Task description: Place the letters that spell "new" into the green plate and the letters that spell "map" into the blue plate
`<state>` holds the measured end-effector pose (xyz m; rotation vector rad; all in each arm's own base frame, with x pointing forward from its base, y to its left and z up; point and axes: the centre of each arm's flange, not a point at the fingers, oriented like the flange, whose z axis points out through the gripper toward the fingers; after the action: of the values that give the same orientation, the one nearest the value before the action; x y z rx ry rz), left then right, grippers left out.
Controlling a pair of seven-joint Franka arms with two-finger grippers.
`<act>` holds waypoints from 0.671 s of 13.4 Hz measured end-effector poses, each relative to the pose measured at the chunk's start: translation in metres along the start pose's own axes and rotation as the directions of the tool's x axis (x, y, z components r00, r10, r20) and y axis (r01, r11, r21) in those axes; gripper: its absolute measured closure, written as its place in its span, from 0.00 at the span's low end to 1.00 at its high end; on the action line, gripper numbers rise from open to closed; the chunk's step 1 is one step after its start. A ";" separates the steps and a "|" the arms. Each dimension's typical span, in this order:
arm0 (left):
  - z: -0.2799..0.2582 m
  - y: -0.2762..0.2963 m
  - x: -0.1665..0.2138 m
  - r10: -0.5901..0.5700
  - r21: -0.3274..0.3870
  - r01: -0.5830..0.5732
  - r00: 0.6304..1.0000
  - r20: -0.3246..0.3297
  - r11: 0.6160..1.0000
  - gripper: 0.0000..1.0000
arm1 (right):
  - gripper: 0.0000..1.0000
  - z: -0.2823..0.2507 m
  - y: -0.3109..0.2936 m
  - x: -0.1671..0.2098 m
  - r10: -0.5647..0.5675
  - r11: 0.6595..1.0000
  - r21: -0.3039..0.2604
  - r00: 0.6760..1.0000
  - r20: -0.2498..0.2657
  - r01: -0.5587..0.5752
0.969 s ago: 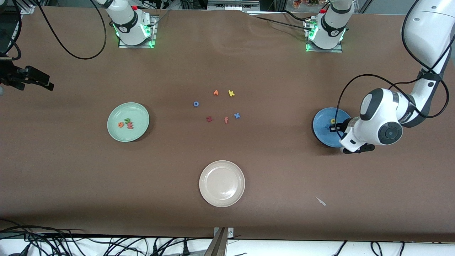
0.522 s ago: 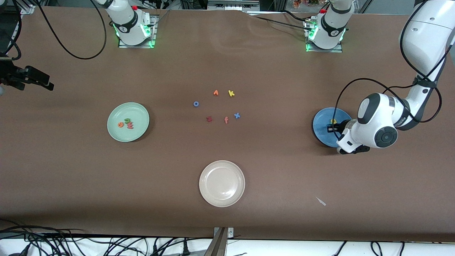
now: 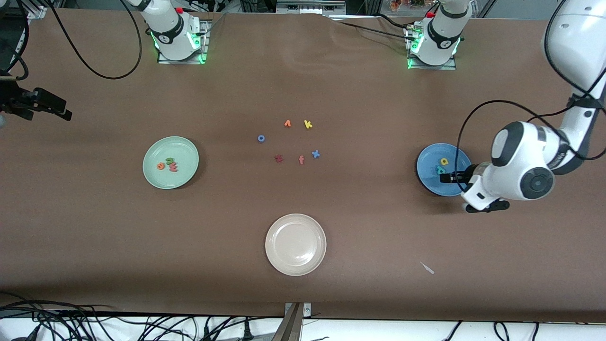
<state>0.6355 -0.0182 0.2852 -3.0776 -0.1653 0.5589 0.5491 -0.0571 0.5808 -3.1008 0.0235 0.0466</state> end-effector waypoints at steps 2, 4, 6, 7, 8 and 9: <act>-0.046 -0.003 -0.003 0.015 0.009 -0.015 1.000 -0.013 1.000 0.01 | 0.00 0.000 0.000 0.000 0.000 1.000 0.000 1.000 0.000 0.000; -0.077 -0.003 -0.007 0.034 0.016 -0.034 0.999 -0.016 0.999 0.00 | 0.00 0.000 0.000 0.000 0.000 1.000 0.000 1.000 0.001 0.000; -0.105 -0.002 -0.011 0.075 0.022 -0.075 0.997 -0.019 0.997 0.00 | 0.00 0.000 0.000 0.000 0.000 1.000 0.000 1.000 0.002 0.000; -0.119 -0.002 -0.013 0.083 0.022 -0.082 0.996 -0.028 0.996 0.00 | 0.00 0.000 0.000 0.000 0.000 1.000 0.000 1.000 0.002 0.000; -0.131 -0.002 -0.015 0.086 0.021 -0.085 0.995 -0.041 0.996 0.00 | 0.00 0.000 0.000 0.000 0.000 1.000 0.000 1.000 0.002 0.000; -0.139 -0.003 -0.015 0.089 0.019 -0.088 0.995 -0.054 0.996 0.00 | 0.00 0.000 0.000 0.000 0.000 1.000 0.000 1.000 0.002 0.000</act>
<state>0.6697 -0.0152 0.4211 -3.0929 -0.0231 0.4750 0.5491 -0.0571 0.5804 -3.1007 0.0237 0.0496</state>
